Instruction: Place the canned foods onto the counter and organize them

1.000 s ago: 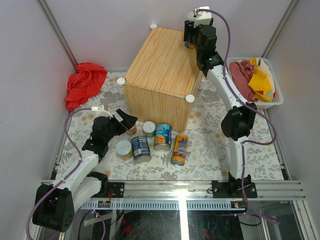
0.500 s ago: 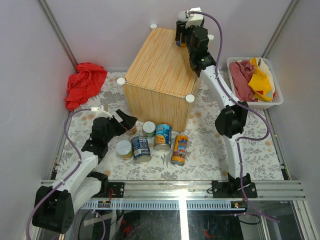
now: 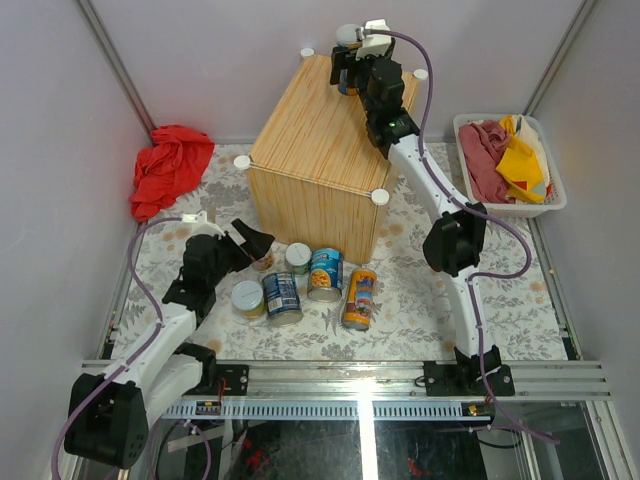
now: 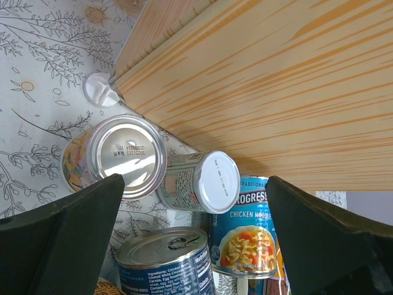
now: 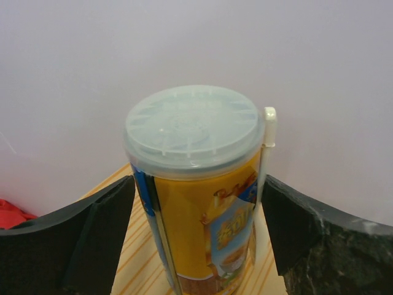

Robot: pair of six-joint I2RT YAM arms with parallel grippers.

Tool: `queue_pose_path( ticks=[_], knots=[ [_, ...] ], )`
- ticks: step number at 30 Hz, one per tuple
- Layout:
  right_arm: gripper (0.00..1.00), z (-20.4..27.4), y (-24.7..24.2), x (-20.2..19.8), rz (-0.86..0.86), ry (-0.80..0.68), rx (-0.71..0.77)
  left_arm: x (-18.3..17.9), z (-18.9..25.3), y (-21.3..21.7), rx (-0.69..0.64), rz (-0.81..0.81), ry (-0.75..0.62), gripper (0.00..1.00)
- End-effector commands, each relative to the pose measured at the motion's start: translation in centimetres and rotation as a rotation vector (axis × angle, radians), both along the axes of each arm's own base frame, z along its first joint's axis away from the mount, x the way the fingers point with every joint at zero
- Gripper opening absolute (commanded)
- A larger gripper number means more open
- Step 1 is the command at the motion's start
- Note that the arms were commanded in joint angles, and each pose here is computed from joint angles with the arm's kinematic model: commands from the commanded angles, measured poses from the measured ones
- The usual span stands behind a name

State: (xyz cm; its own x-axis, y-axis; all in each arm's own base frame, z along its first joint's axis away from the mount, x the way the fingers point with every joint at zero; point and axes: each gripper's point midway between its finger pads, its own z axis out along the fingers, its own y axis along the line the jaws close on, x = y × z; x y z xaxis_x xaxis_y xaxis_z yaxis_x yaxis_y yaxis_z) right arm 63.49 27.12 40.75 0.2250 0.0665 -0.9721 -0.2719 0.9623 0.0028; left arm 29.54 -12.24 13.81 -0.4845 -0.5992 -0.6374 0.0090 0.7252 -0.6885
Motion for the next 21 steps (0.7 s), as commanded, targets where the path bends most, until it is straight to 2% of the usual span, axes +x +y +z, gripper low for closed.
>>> queue_pose_path(
  ticks=[1, 21],
  knots=[
    [0.92, 7.0, 0.3, -2.6, 0.037, -0.151, 0.088, 0.3, 0.4, -0.5, 0.003, -0.026, -0.026, 1.00],
    [0.95, 11.8, -1.3, -6.7, 0.031, -0.170, 0.094, -0.1, 1.1, -1.0, -0.045, -0.045, -0.046, 1.00]
  ],
)
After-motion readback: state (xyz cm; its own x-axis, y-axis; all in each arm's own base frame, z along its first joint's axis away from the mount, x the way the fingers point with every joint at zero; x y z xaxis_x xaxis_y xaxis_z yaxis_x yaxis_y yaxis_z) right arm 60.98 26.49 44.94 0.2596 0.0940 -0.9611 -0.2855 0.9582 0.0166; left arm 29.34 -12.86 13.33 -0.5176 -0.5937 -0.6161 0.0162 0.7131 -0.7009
